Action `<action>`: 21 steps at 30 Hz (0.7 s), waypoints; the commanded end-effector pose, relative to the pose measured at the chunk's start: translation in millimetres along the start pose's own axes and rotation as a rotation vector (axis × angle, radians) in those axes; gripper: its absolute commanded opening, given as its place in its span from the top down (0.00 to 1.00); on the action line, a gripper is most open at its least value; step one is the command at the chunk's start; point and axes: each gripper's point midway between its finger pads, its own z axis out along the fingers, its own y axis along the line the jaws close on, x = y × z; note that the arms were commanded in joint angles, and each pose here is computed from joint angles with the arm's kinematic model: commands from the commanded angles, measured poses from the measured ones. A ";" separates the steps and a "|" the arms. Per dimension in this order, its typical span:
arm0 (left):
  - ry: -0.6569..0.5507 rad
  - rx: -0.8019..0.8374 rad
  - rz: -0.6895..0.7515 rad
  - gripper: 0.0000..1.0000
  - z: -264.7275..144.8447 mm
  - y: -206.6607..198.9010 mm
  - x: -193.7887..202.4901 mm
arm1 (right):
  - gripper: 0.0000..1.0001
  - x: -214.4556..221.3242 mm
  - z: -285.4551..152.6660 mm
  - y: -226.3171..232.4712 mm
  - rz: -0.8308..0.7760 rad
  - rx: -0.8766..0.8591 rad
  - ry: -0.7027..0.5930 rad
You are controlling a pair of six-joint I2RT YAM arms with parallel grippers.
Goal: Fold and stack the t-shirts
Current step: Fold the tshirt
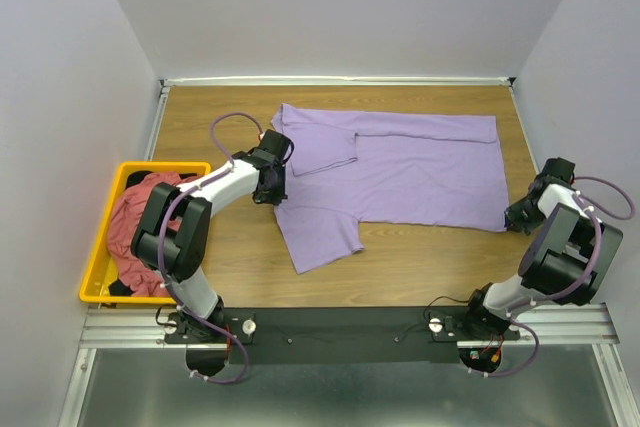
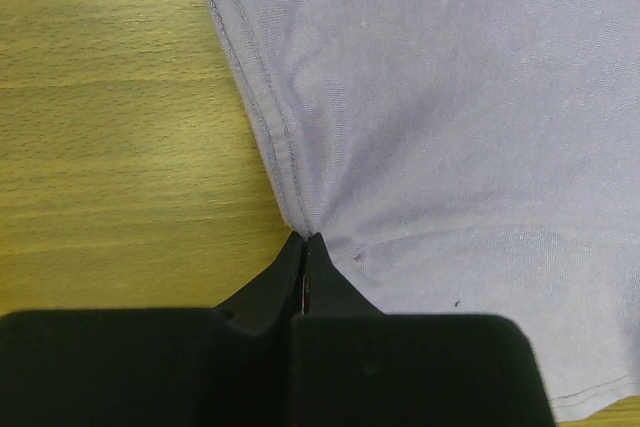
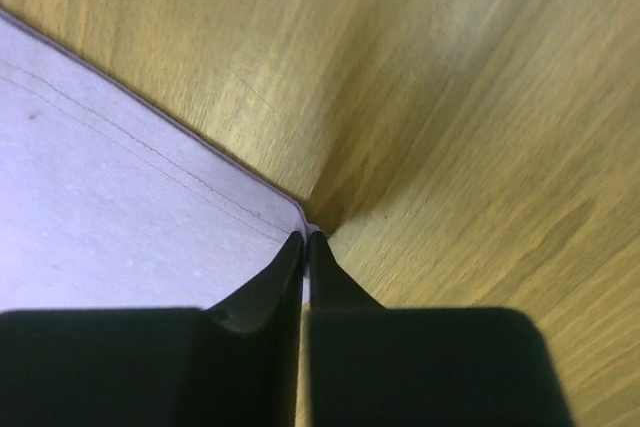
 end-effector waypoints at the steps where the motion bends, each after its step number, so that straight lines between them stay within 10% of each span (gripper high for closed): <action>1: 0.034 0.005 0.006 1.00 -1.6 4.4 5.9 | 0.96 17.7 -2.8 -18.0 -0.019 0.084 0.083; 21: -0.022 0.088 -0.048 1.00 -29.5 30.7 -39.6 | 0.99 -30.3 -56.1 26.3 -0.032 -0.101 -0.016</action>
